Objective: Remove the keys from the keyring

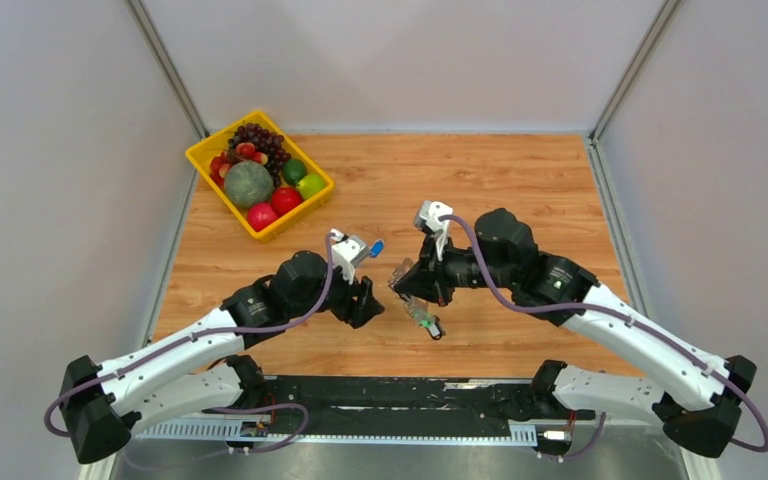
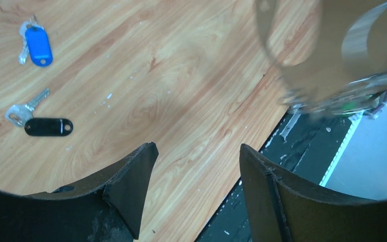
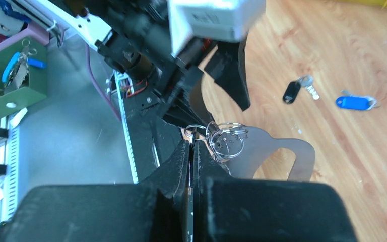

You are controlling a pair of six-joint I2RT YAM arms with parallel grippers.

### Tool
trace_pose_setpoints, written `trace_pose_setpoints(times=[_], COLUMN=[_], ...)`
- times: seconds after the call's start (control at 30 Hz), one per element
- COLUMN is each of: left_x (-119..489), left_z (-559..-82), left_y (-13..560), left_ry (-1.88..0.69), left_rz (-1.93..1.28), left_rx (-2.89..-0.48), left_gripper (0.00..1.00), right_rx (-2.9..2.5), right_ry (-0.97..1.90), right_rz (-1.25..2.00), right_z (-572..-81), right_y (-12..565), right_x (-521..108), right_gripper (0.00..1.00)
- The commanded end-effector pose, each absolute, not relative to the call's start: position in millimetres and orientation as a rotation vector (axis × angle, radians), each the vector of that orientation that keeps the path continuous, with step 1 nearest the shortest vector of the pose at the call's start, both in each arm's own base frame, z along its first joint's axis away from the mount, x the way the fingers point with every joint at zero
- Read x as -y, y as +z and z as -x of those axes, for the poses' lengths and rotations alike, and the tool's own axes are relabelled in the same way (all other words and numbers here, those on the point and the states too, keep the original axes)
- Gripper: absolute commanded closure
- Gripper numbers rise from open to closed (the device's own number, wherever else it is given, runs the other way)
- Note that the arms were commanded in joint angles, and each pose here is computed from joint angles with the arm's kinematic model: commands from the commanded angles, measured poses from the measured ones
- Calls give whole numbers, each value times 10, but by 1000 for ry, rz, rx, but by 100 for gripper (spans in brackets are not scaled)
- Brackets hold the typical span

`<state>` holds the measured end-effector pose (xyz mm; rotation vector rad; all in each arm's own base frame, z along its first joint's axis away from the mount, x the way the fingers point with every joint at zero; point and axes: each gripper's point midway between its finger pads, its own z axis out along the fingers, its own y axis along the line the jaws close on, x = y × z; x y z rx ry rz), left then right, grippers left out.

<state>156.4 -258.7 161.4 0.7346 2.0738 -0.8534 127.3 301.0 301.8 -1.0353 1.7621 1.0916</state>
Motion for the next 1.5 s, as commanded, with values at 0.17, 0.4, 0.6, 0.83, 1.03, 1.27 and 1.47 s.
trace_pose_setpoints(times=[0.17,0.4,0.6,0.83,1.03,1.27,1.47], left_x=[2557,2453,2453,2552,2597,2668,2673], left_z=[-1656,-1613,-1460,-1008,-795,-701,-728], left_y=[2115,2290,2328,2379,2363,2307,2296], left_ry=[-881,-901,-936,-1068,-1132,-1170,-1132], left_rz=[-697,-669,-772,-1059,-1213,-1314,-1314], left_rx=[-1822,-1663,-1562,-1352,-1288,-1245,-1230], left_gripper=[28,35,37,51,78,89,79], right_rx=[-1852,-1886,-1892,-1852,-1848,-1837,-1840], right_ry=[1306,1375,1410,1446,1463,1480,1485], right_rz=[1165,1245,1335,1405,1422,1438,1442], right_z=[-1176,-1090,-990,-922,-919,-906,-914], right_y=[2835,2651,2561,2532,2516,2512,2497], right_x=[-3077,-3096,-3066,-3057,-3080,-3094,-3107], right_gripper=[100,100,100,100,100,100,100])
